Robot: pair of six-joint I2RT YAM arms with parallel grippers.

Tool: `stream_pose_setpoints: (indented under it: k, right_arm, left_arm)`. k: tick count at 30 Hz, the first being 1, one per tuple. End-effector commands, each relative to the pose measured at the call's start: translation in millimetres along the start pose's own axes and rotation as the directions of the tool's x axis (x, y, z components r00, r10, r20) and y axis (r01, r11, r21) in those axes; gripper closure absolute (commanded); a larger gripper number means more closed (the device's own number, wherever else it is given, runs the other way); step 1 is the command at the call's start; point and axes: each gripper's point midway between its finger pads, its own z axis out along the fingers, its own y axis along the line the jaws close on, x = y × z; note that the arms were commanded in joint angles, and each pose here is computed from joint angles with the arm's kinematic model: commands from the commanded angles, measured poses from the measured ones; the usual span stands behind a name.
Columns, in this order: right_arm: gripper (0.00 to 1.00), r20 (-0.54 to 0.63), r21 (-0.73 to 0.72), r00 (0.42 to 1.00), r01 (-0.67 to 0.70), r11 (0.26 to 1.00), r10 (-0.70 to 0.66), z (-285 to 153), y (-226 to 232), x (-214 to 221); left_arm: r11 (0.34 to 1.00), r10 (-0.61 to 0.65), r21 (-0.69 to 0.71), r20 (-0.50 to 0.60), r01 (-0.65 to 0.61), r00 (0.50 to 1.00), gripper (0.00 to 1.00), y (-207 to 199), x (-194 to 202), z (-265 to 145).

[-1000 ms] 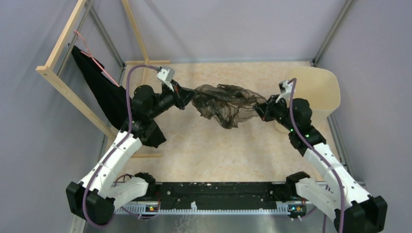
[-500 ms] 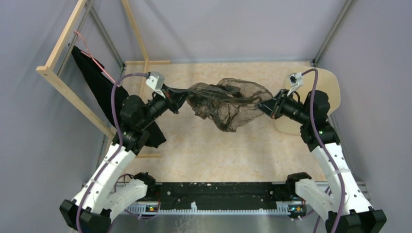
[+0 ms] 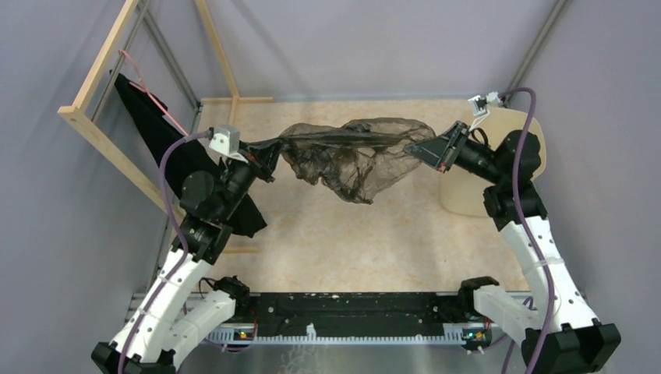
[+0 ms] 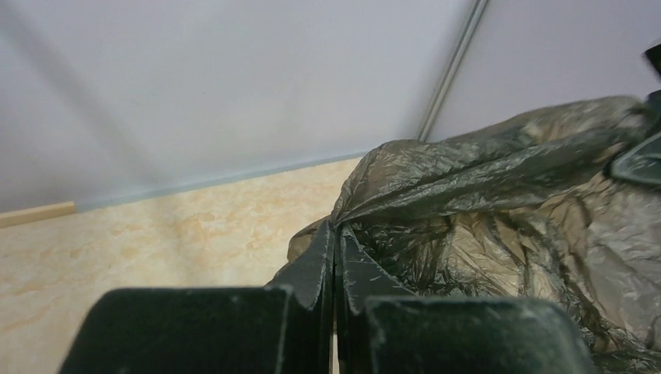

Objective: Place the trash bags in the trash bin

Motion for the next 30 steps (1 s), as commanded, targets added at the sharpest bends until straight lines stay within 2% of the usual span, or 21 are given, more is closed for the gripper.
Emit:
stream_pose_setpoints:
  k: [1,2,4,6,8,11,14,16,20,25,27,30]
  right_arm:
    - [1.0,0.103,-0.07,0.994,0.045,0.997,-0.038,-4,36,-33]
    - [1.0,0.114,-0.084,0.993,0.042,0.996,-0.032,-4,41,-36]
    - [1.0,0.134,-0.053,0.99,0.049,0.997,-0.041,-7,44,-43]
    - [1.0,0.152,0.084,0.982,0.104,0.991,-0.116,-15,37,-52]
    - [1.0,0.175,0.252,0.959,0.174,0.952,-0.222,-31,28,-67]
    - [1.0,0.19,0.373,0.924,0.246,0.895,-0.333,-50,28,-82]
    - [1.0,0.164,0.341,0.913,0.303,0.89,-0.374,-48,39,-84]
    - [1.0,0.131,0.375,0.926,0.285,0.882,-0.354,-43,28,-87]
    - [1.0,0.014,0.384,0.959,0.255,0.887,-0.281,-9,4,-56]
    - [1.0,-0.226,0.31,0.963,0.215,0.926,-0.148,72,-27,56]
    - [1.0,-0.331,0.288,0.942,0.161,0.944,-0.06,93,-45,110]
    - [1.0,-0.421,0.242,0.906,0.076,0.967,0.034,110,-63,176]
  left_arm:
    - [0.999,0.006,0.033,-0.005,-0.006,1.0,0.99,-4,1,15]
    - [0.998,0.004,0.062,-0.03,-0.002,1.0,0.94,-8,6,19]
    - [0.991,0.001,0.135,-0.103,0.013,0.995,0.72,-19,19,27]
    - [0.983,-0.003,0.179,-0.169,0.034,0.986,0.49,-25,32,35]
    - [0.981,-0.013,0.188,-0.207,0.052,0.978,0.32,-26,38,38]
    - [0.981,-0.018,0.183,-0.204,0.056,0.979,0.14,-25,39,37]
    - [0.985,-0.013,0.166,-0.17,0.042,0.985,0.05,-22,34,33]
    - [0.99,-0.014,0.139,-0.156,0.036,0.988,0.02,-18,32,32]
    - [0.993,-0.02,0.11,-0.174,0.04,0.984,0.01,-11,40,36]
    - [0.993,-0.038,0.101,-0.217,0.061,0.976,0.01,-8,54,41]
    - [0.995,-0.036,0.086,-0.218,0.056,0.975,0.01,-5,55,42]
    - [0.998,-0.03,0.048,-0.212,0.041,0.977,0.01,2,54,41]
